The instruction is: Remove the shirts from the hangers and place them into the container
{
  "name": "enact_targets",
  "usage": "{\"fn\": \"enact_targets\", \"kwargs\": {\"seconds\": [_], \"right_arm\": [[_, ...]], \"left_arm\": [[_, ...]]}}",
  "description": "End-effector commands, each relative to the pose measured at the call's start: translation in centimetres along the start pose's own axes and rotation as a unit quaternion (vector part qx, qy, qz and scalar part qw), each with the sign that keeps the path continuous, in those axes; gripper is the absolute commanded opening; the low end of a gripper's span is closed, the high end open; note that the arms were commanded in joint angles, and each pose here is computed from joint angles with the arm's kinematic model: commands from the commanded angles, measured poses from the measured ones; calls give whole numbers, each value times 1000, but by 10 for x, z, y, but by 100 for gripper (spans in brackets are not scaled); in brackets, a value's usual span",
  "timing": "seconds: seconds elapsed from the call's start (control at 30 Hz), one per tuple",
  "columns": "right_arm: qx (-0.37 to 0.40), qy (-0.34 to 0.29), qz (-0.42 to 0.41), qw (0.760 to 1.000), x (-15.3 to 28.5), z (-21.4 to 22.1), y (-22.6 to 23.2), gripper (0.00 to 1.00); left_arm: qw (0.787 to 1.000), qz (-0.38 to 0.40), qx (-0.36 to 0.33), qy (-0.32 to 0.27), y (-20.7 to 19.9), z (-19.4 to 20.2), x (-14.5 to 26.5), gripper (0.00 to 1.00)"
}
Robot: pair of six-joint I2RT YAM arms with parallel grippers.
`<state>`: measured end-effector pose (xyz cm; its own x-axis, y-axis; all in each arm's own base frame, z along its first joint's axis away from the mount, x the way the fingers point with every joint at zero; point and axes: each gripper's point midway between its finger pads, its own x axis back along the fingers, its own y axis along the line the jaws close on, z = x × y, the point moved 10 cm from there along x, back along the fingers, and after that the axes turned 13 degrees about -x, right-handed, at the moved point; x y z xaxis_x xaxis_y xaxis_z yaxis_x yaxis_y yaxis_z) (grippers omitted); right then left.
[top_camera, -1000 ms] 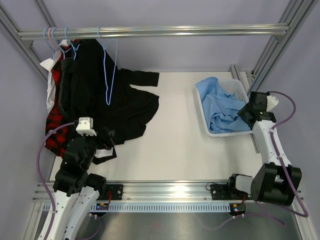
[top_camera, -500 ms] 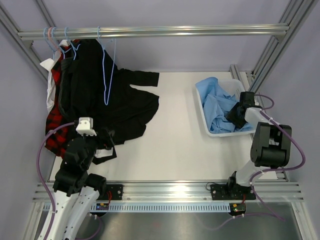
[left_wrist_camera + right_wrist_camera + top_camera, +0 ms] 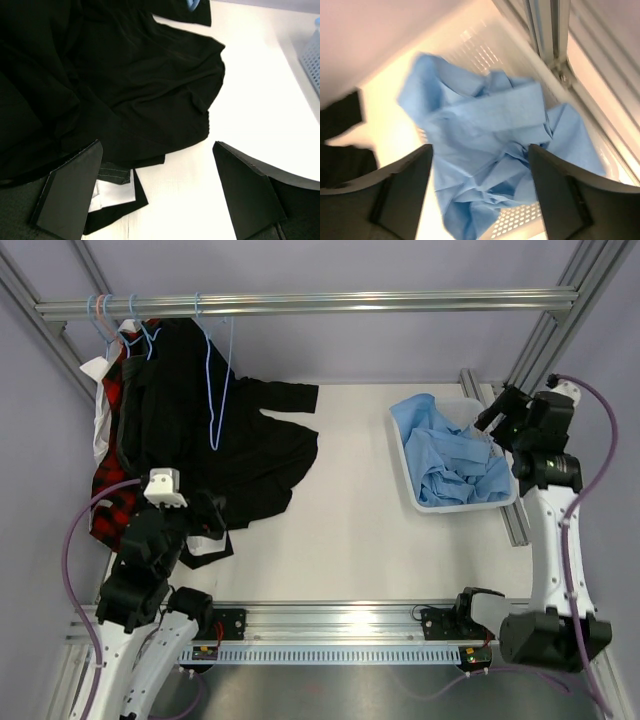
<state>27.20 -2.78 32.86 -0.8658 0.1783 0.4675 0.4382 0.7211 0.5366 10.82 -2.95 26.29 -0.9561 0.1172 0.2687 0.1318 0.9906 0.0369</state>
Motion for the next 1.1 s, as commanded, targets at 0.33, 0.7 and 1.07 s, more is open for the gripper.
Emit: {"fn": "enact_targets", "kwargs": {"seconds": [0.33,0.7,1.07], "right_arm": [[46,-146,-156,976,185,-32,19,99],[63,-191,-214,956,244,-2,-6,100],[82,-225,-215,947,270,17,-42,99]], "left_arm": [[998,-31,-3,-56,17,-71,73,99],[996,-53,14,-63,25,-69,102,99],[994,-66,28,-82,32,-60,120,99]]}}
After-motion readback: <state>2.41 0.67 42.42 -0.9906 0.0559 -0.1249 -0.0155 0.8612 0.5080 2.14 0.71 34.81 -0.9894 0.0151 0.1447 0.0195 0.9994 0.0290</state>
